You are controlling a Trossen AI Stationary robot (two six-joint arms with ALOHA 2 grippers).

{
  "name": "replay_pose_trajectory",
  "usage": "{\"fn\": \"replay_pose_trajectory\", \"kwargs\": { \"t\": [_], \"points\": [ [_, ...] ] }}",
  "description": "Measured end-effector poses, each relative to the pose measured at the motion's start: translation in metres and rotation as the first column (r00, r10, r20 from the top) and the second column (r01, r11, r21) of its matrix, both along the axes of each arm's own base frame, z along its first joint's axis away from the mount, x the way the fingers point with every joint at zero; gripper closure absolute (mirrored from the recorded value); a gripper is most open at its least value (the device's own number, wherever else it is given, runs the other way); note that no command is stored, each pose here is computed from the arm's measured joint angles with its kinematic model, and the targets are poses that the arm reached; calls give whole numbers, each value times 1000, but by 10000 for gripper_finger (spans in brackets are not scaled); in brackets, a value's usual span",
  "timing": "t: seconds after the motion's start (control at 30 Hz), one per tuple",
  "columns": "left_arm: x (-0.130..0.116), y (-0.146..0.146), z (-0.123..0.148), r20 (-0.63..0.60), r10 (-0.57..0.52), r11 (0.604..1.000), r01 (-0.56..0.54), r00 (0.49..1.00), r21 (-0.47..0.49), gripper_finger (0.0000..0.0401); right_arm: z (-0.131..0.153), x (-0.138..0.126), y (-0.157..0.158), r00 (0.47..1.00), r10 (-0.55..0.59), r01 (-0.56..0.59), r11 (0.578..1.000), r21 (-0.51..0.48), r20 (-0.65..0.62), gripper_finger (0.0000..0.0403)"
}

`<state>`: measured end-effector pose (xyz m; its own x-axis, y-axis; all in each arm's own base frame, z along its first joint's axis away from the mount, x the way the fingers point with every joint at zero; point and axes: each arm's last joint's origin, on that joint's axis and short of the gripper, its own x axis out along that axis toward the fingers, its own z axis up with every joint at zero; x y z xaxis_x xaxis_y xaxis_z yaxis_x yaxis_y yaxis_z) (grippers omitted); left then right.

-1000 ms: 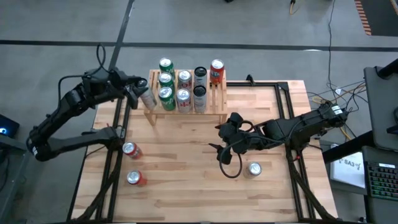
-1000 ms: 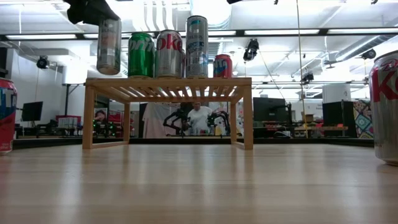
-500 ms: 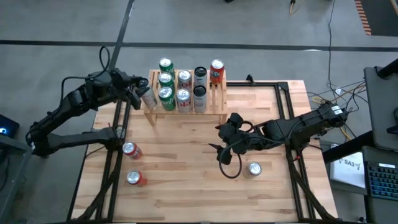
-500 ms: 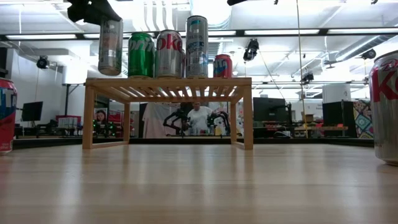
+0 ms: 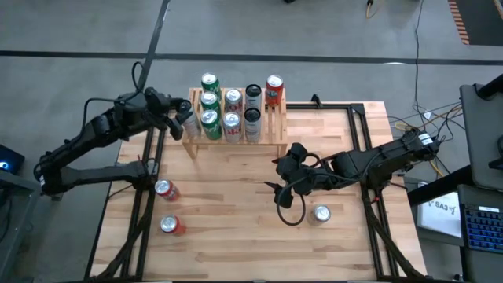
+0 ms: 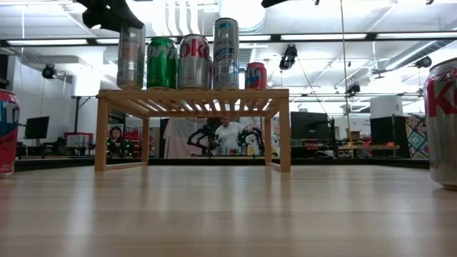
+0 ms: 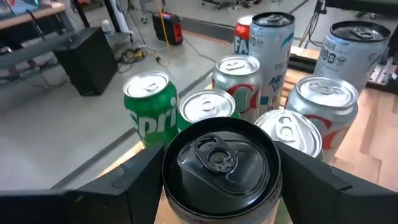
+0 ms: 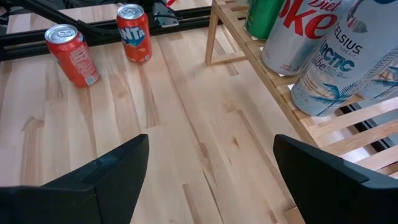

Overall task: Place canned beverage on shelf
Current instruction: Put the yellow soda can on the shelf

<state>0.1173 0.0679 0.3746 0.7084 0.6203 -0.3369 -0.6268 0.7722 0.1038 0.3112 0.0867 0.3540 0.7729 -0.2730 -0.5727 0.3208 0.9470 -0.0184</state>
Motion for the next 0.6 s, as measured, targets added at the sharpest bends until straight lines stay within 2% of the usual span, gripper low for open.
{"fn": "replay_pose_trajectory", "kwargs": {
  "t": [0.6],
  "points": [
    [0, 0, -6, -36, -17, 1000, 18, 999, 23, 154, 0, 0, 0, 1000, 0, 0, 1000, 1, 4, 71]
  ]
}}
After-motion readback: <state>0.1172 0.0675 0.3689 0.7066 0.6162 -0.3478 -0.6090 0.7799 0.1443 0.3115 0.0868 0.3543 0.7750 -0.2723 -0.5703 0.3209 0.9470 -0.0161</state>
